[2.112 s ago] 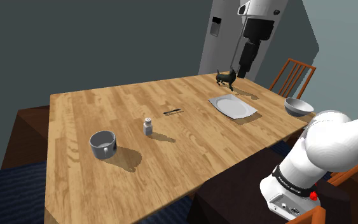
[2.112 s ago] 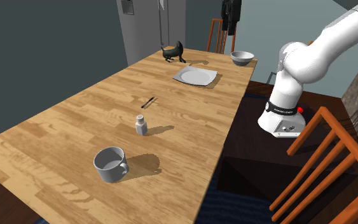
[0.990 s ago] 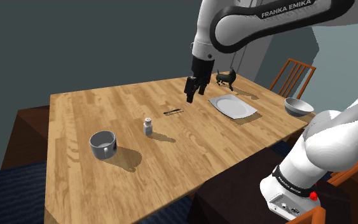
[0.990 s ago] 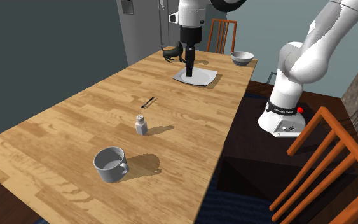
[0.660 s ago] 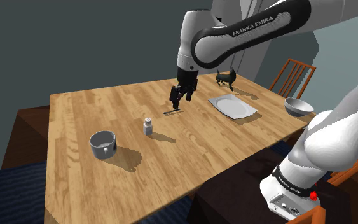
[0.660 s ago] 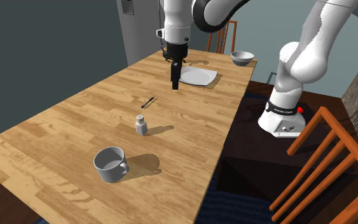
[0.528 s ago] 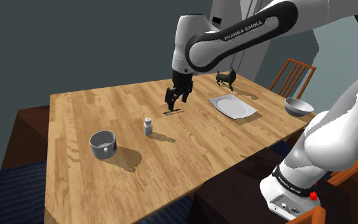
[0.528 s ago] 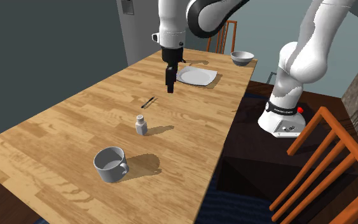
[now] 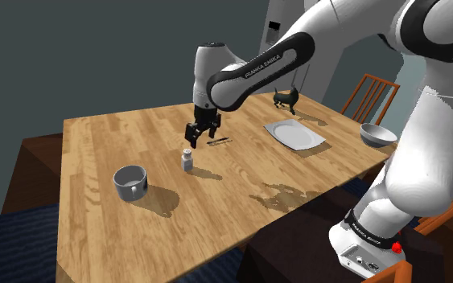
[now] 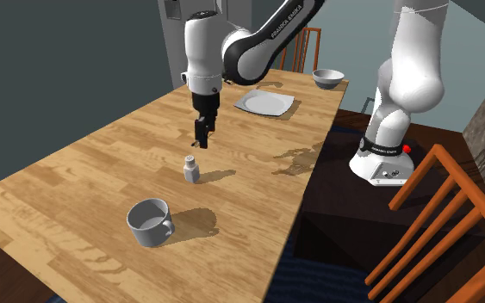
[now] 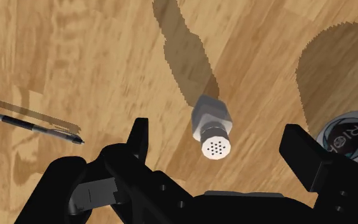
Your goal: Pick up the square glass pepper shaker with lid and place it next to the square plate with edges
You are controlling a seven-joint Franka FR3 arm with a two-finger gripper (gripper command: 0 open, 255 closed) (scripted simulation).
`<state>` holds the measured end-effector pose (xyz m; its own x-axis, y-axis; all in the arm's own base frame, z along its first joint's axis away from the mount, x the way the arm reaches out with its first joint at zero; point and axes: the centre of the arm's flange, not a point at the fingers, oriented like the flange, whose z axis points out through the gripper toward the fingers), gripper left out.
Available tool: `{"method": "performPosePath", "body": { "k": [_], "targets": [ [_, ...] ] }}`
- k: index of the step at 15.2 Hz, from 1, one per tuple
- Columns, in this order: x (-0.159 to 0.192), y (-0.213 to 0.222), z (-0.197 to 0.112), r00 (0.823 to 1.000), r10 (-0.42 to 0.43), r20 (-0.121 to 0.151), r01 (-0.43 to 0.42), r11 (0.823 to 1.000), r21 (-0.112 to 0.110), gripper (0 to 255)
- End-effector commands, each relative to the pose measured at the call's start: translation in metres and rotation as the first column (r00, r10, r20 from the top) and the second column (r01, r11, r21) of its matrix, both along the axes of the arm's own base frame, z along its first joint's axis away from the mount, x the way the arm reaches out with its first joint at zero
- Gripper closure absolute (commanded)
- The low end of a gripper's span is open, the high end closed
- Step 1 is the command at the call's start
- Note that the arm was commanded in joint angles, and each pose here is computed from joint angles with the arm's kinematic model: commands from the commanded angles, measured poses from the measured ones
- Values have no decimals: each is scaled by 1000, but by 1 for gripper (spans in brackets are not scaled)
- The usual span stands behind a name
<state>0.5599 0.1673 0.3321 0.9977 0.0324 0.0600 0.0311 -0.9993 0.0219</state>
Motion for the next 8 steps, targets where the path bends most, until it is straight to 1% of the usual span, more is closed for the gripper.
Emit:
{"method": "performPosePath", "body": {
  "k": [1, 6, 8],
  "targets": [
    [19, 5, -18, 1000, -11, 8, 11, 1000, -3, 0],
    [66, 20, -60, 999, -38, 27, 39, 999, -11, 0],
    [73, 22, -71, 999, -42, 29, 43, 999, -12, 0]
  ]
}}
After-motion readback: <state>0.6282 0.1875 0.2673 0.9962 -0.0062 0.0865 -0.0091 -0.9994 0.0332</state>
